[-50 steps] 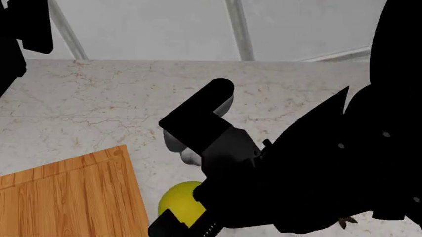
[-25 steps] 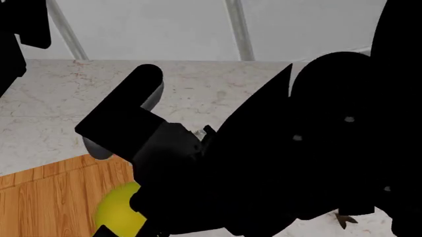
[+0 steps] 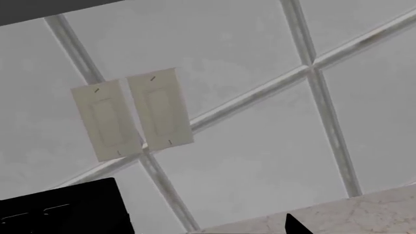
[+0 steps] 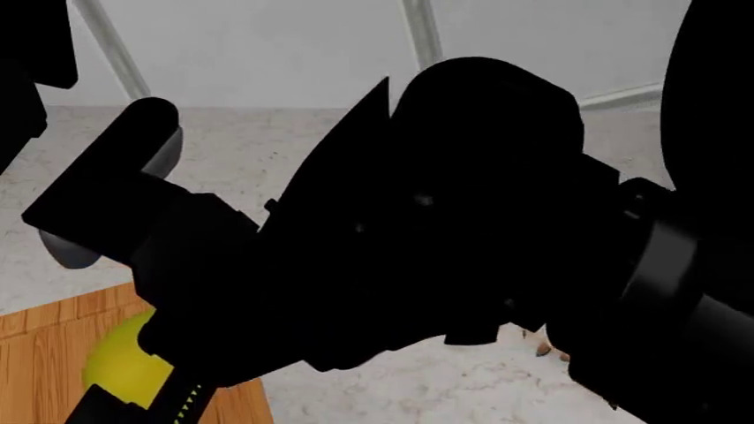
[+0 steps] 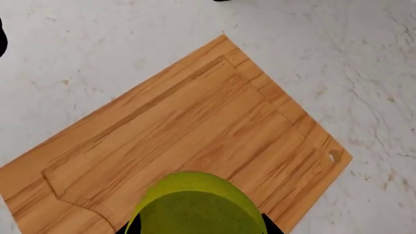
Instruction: Clear the non-vegetable object off the cutting board and place the vegetables onto it.
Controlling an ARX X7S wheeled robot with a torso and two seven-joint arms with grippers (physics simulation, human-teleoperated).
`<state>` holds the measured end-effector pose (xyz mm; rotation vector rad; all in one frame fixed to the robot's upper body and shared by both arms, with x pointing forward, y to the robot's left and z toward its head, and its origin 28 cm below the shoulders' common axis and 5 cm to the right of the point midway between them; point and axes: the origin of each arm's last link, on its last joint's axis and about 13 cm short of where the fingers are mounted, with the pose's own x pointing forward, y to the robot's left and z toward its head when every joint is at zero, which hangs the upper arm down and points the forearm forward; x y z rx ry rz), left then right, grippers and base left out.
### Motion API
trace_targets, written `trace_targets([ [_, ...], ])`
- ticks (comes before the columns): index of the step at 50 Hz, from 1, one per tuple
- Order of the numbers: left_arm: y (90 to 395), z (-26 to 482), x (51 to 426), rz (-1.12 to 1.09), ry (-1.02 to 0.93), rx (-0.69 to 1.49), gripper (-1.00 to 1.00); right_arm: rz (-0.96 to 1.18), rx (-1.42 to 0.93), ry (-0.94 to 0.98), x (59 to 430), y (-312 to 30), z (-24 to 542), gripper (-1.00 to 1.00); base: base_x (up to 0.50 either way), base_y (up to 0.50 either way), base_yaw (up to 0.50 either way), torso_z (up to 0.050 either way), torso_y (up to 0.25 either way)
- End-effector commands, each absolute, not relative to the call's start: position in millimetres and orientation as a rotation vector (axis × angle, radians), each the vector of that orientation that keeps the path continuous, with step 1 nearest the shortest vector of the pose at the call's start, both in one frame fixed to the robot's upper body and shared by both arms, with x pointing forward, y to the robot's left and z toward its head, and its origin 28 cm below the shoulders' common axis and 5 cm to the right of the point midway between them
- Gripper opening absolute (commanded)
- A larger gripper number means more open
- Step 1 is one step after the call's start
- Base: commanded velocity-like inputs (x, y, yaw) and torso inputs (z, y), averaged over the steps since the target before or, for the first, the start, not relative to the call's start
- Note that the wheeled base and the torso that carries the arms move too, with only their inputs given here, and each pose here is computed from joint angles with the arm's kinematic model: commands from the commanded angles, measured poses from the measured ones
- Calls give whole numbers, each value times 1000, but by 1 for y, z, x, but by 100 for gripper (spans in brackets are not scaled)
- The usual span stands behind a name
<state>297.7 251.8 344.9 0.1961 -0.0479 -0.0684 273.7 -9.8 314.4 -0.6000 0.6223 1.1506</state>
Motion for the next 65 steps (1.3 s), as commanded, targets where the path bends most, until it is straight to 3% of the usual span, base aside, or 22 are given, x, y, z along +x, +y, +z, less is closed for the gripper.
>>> trace_targets([
  [1, 254, 345, 297, -90, -55, 161, 100, 1233, -603, 580, 281, 10, 312, -100, 0, 0, 0, 0, 0],
  [41, 257, 345, 294, -82, -56, 151, 100, 1227, -611, 643, 279, 14, 262, -100, 0, 0, 0, 0, 0],
  [42, 257, 345, 294, -84, -54, 146, 100, 1227, -610, 644, 280, 14, 261, 100, 0, 0, 0, 0, 0],
  [65, 256, 343, 293, -93, -51, 143, 100, 1169, -654, 611, 267, -4, 288, 100, 0, 0, 0, 0, 0],
])
